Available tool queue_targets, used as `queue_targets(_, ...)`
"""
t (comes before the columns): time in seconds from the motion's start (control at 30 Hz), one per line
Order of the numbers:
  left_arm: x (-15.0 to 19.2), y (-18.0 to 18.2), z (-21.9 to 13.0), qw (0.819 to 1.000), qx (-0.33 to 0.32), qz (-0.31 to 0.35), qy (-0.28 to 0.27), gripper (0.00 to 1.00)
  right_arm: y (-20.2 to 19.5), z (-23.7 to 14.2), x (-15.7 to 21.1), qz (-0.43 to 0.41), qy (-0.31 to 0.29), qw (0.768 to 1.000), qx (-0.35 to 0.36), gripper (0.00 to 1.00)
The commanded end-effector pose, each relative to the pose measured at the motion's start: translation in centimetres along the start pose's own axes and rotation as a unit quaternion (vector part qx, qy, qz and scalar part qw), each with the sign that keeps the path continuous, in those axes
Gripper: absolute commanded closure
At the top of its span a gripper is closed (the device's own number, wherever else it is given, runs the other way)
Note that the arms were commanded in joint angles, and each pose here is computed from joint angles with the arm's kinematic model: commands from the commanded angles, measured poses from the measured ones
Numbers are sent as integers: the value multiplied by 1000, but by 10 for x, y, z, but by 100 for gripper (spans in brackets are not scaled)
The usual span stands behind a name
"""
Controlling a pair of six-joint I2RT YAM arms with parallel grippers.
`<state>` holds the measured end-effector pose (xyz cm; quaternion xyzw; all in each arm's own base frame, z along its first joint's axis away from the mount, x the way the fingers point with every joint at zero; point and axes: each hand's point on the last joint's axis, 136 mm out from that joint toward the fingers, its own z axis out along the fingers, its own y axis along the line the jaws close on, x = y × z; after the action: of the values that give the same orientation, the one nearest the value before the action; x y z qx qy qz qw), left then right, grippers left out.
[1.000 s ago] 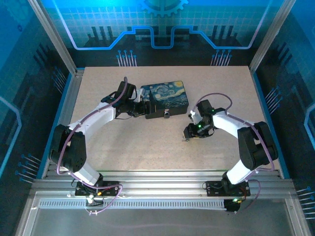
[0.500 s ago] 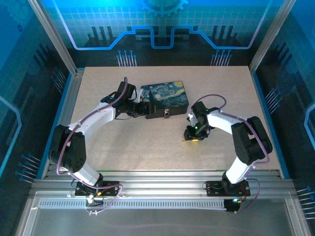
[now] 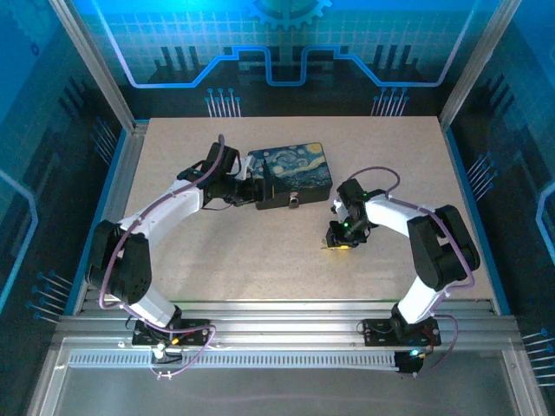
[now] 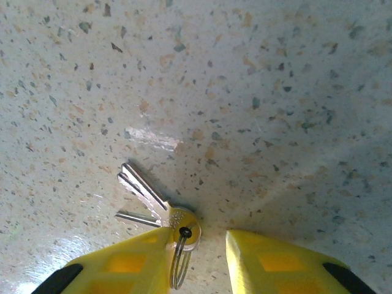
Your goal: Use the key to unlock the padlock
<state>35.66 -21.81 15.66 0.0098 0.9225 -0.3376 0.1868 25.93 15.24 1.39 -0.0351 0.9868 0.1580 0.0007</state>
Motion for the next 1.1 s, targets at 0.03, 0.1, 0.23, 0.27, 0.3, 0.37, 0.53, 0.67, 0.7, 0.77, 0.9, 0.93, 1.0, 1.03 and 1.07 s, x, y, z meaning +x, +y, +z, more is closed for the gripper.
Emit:
queue_targets(0.03,-10,-8,-14,1000,2,16,-16,37,23,5,-11,-13,-28,999,-40,69)
queue_targets(0.1,-11,-9,-12,1000,3,14,-15,37,27,3,-12,-15,-30,999,-43,69)
queue_targets(0.23,-13,-11,-12,1000,6,14,-15,37,35,3,-14,-22,-33,998,-44,70)
queue_targets(0.27,-13,-11,-12,1000,6,14,-15,37,36,3,-14,-23,-32,998,-43,70)
queue_targets(0.3,-14,-12,-13,1000,7,15,-16,37,36,4,-14,-24,-30,998,-40,70)
queue_targets(0.37,-15,-12,-13,1000,7,17,-16,37,35,8,-12,-24,-23,999,-34,70)
queue_targets(0.53,-14,-10,-12,1000,5,15,-15,37,35,15,-10,-21,-16,999,-30,70)
queue_targets(0.67,-13,-9,-11,1000,4,16,-14,38,35,23,-7,-19,-12,1000,-13,73)
queue_targets(0.7,-12,-9,-10,1000,3,15,-13,38,33,25,-6,-15,-9,1000,-8,74)
queue_targets(0.77,-11,-8,-9,1000,2,14,-11,38,27,30,-4,-9,-5,1000,1,77)
queue_targets(0.9,-9,-5,-10,1000,-4,16,-10,38,19,35,0,-5,-4,1000,16,80)
queue_targets(0.93,-8,-5,-10,1000,-5,17,-10,38,18,35,0,-6,-5,1000,17,81)
queue_targets(1.0,-7,-4,-10,1000,-6,16,-8,38,17,33,-1,-11,-11,1000,13,83)
queue_targets(1.03,-6,-4,-9,1000,-6,17,-6,38,18,30,-2,-16,-15,1000,11,84)
queue_targets(1.07,-4,-4,-8,1000,-6,17,-4,38,19,28,-3,-23,-20,1000,8,85)
